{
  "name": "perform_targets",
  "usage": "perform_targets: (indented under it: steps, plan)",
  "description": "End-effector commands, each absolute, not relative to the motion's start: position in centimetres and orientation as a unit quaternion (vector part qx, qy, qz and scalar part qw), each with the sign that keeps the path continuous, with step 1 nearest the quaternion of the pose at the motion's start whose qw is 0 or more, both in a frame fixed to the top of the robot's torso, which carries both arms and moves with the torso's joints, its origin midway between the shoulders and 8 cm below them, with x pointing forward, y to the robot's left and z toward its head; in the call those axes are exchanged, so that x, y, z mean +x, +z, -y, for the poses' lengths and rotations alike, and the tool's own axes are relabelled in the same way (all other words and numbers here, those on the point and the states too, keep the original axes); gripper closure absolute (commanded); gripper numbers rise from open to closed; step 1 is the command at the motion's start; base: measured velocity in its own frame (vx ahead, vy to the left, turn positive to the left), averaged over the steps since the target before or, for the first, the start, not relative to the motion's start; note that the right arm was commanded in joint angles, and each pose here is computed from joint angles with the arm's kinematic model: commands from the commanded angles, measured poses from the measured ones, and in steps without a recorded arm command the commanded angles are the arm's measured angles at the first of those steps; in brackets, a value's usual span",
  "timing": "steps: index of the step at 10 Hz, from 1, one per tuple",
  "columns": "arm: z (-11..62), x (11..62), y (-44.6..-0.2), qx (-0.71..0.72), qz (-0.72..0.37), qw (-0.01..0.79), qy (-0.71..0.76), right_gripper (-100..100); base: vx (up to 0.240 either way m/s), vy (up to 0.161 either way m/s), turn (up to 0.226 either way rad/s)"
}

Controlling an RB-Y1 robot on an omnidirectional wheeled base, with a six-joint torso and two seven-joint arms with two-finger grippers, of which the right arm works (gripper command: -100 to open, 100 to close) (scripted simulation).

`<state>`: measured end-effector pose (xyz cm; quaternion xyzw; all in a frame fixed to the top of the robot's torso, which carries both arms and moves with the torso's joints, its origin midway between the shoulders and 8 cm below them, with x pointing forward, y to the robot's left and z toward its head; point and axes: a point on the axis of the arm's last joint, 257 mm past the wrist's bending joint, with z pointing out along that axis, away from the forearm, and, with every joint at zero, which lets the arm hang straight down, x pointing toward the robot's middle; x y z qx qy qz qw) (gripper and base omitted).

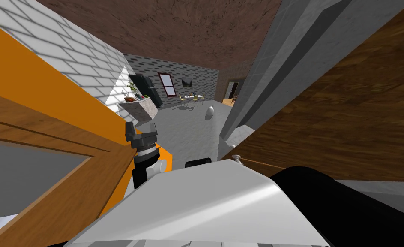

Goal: Pull the door open

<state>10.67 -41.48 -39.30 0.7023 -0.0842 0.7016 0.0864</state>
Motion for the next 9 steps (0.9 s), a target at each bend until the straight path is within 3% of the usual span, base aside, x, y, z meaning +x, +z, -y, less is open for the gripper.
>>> perform_targets:
  steps: [1,5,9]
  plan:
    - [41.7,9.0,-39.3,0.7,0.101,0.099,0.7,100,-0.088,0.008,0.138]
    - [41.7,8.1,-39.3,0.7,0.105,0.104,0.698,100,-0.075,0.007,0.125]
    - [40.9,7.5,-39.3,0.701,0.1,0.1,0.699,100,-0.176,0.01,0.181]
